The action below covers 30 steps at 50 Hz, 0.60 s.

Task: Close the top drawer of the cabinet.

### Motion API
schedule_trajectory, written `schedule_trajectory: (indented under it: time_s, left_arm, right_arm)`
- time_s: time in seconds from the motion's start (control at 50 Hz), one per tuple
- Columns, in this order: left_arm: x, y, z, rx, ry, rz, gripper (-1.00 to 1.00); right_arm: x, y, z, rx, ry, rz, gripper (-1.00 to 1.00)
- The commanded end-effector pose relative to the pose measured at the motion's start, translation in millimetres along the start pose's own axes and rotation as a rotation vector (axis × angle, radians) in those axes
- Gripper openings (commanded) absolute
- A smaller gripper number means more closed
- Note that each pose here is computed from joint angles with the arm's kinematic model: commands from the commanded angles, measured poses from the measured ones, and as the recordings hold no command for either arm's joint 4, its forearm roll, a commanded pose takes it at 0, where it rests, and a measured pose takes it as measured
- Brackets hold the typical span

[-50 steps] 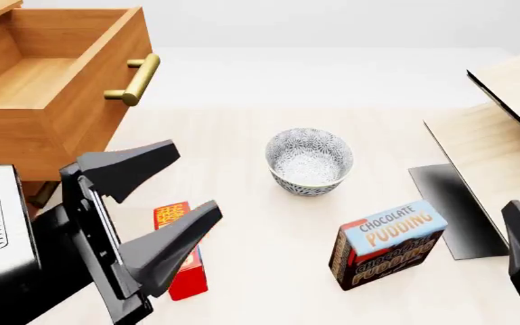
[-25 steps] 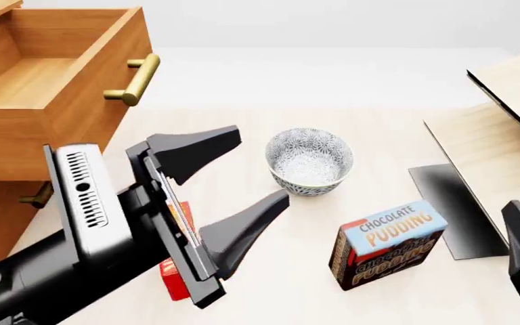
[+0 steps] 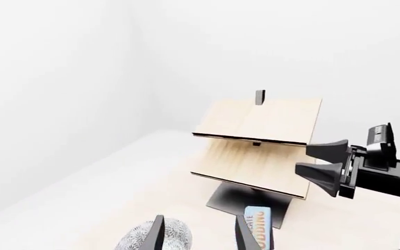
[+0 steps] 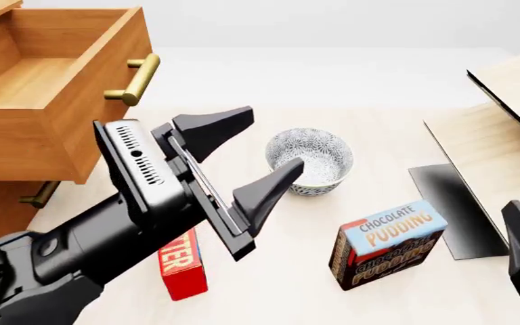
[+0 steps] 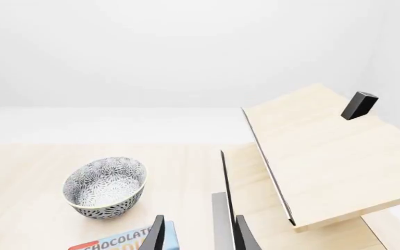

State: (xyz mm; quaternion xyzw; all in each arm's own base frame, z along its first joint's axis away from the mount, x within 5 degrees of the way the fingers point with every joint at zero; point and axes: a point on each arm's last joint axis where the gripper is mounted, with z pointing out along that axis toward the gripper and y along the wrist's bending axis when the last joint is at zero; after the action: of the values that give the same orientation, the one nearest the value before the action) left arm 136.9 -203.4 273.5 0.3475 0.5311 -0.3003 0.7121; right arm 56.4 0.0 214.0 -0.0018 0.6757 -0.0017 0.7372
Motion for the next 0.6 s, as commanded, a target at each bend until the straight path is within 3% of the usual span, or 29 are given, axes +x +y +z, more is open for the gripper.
schedule_trajectory:
  time_s: [0.02,0.6]
  left_arm:
    - [-3.0,8.1,11.1,-0.028,0.005,0.01,1.0]
    - [-5.0,34.9,25.7,-0.117,0.042,-0.008,1.0]
  right_arm:
    - [0.0,0.0,0.0,0.0,0.0,0.0,1.0]
    - [0.0,0.0,0.0,0.0,0.0,0.0,1.0]
